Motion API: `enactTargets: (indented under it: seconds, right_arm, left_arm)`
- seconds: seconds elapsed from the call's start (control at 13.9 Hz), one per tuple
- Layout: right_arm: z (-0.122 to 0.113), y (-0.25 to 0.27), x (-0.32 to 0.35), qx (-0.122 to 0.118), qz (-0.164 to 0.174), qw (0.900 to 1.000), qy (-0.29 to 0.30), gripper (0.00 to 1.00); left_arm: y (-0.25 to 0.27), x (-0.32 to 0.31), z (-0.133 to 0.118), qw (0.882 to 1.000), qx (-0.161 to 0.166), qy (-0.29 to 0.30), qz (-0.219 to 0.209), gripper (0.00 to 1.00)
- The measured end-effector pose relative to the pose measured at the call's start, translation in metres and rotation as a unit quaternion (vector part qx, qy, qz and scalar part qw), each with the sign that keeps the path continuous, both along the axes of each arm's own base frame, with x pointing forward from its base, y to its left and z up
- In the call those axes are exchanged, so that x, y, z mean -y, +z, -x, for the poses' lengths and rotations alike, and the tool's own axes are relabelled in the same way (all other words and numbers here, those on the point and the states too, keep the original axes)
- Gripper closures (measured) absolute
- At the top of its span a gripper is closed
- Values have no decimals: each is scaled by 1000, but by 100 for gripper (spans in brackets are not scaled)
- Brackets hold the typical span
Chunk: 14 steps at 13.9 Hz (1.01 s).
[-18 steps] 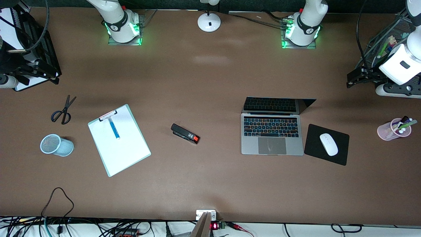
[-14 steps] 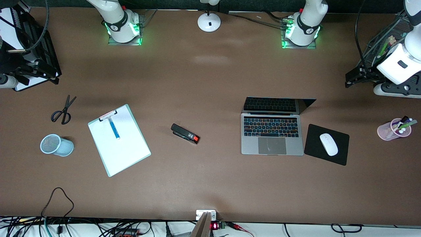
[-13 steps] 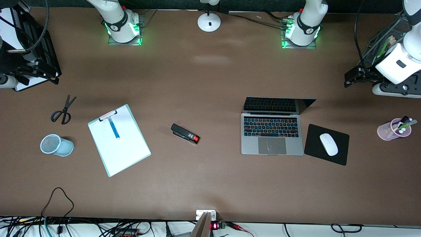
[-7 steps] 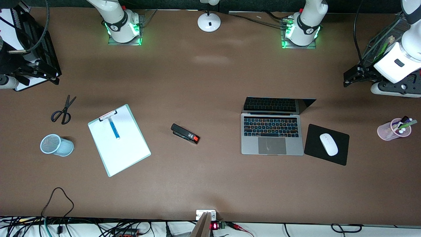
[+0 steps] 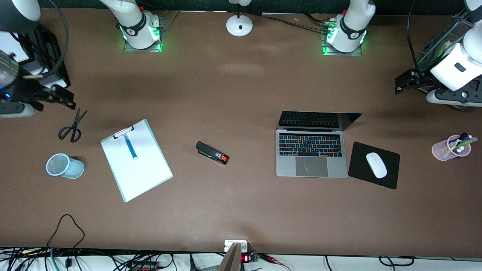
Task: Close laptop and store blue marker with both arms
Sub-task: 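Reach the right gripper to the blue marker while the left gripper approaches the laptop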
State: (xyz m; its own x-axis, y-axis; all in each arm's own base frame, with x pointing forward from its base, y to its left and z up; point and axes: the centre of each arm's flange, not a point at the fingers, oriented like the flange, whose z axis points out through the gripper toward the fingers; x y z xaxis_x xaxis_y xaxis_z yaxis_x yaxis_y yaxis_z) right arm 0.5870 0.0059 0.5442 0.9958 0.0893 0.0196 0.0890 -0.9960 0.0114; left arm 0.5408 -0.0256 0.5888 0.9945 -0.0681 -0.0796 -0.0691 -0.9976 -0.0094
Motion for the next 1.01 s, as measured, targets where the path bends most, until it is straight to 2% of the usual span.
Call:
enactTargets:
  seconds: [0.22, 0.29, 0.36, 0.5, 0.65, 0.87, 1.01]
  right_arm:
    - [-7, -62, -4, -2, 0, 1000, 17, 0]
    - [-9, -83, -7, -11, 0, 1000, 24, 0]
    - [-11, -105, -9, -24, 0, 999, 36, 0]
    - [-19, -146, -10, -47, 0, 997, 54, 0]
    - [-26, -179, -12, -58, 0, 996, 67, 0]
    - [-33, -212, -19, -62, 0, 995, 81, 0]
    - [-36, -227, -21, -60, 0, 995, 84, 0]
  left_arm:
    - [1, 0, 0, 1000, 0, 0, 0, 0]
    - [0, 0, 0, 1000, -2, -1, 0, 5]
    - [-1, 0, 1, 1000, -5, -1, 0, 5]
    - [-3, 1, 3, 1000, -17, -2, -1, 22]
    - [-5, 7, 6, 1000, -26, -8, -1, 44]
    - [-8, 13, 6, 999, -31, -14, -2, 78]
    - [-11, 23, 6, 999, -37, -22, -3, 96]
